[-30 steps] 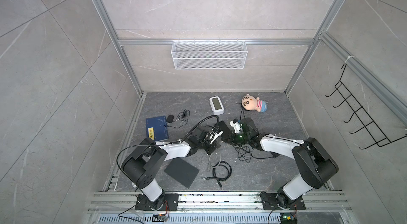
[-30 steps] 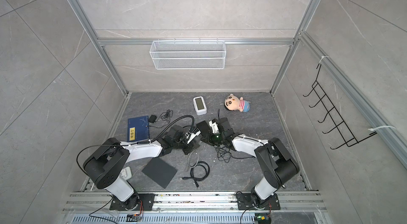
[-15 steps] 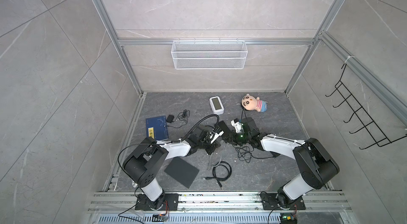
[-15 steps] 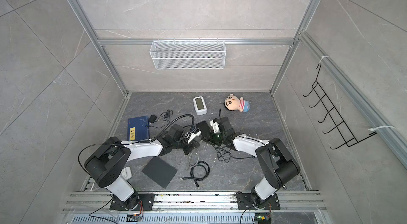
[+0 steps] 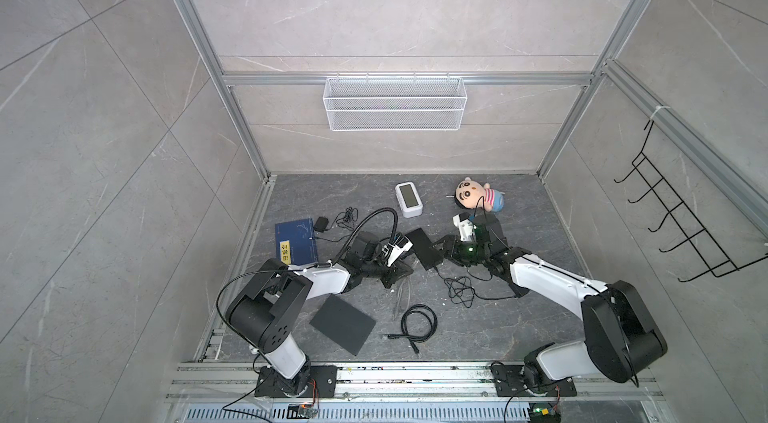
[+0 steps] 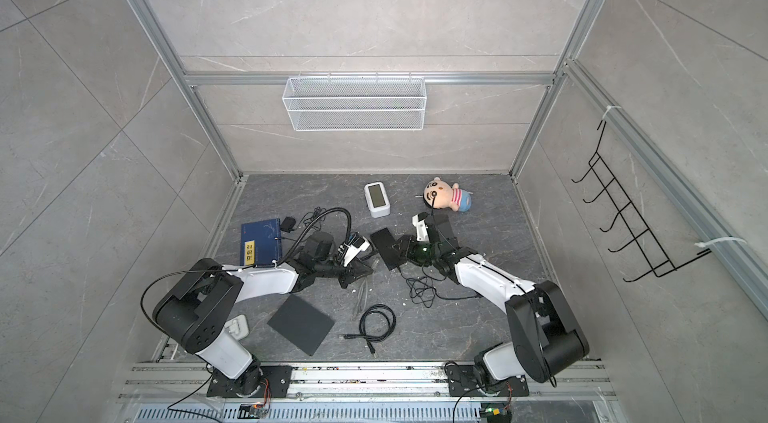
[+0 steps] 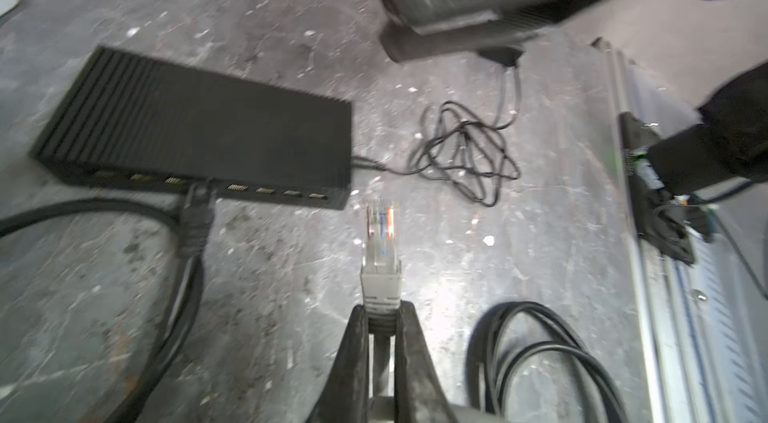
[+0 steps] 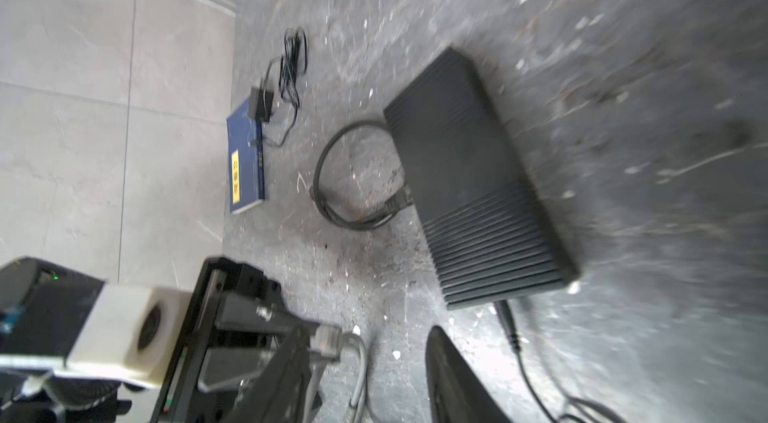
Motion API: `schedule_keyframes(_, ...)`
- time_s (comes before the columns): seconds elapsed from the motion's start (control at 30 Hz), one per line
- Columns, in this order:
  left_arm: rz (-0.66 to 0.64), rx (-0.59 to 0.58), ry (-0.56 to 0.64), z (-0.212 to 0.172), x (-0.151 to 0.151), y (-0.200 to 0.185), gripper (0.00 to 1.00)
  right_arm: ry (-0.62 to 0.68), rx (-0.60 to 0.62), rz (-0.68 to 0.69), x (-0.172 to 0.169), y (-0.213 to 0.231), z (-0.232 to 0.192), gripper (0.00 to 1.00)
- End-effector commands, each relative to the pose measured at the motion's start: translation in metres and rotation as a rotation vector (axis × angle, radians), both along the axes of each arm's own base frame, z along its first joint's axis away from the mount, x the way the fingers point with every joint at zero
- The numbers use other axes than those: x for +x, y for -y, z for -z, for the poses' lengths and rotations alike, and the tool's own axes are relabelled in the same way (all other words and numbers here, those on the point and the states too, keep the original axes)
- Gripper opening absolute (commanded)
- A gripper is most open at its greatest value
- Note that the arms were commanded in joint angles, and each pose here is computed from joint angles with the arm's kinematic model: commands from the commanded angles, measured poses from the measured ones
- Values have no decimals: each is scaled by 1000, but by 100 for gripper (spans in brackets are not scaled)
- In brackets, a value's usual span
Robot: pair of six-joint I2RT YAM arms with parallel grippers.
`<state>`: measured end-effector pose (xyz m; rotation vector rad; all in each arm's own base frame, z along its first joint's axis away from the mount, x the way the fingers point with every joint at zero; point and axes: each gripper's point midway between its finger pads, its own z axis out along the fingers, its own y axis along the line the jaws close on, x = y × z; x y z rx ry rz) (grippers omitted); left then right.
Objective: Insert the plug into the switch port
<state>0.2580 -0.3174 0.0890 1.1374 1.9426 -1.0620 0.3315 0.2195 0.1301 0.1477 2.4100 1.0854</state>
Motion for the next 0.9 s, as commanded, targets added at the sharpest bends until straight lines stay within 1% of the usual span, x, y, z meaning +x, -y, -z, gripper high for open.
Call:
schedule_keyframes(0.0,149,-176,97,-43,-18,8,4,-15,-87,62,-3,27,12,50)
schedule_keyframes(0.1,221,-287,114,-60,-29,5,4,-23,-100,84,-4,35,17,50)
schedule_keyframes(0.17,243,-326,123,-68,-31,4,4,-31,-105,91,-6,38,22,51)
schedule_keyframes(0.33,246,-272,100,-62,-27,4,3,-45,-108,95,-11,40,35,51)
schedule_keyframes(0.53,223,-250,117,-64,-21,4,3,-46,-114,74,-13,39,40,52)
schedule_keyframes(0.6,180,-184,112,-54,-12,3,3,-35,-118,62,-12,38,38,53)
schedule_keyframes(0.67,104,-50,89,-34,6,-2,3,-20,-128,55,-10,38,36,55)
schedule_keyframes(0.73,53,90,47,-11,17,-10,3,-5,-148,49,-8,39,36,56)
schedule_keyframes(0.87,18,268,-4,17,28,-22,1,7,-203,58,0,44,39,58)
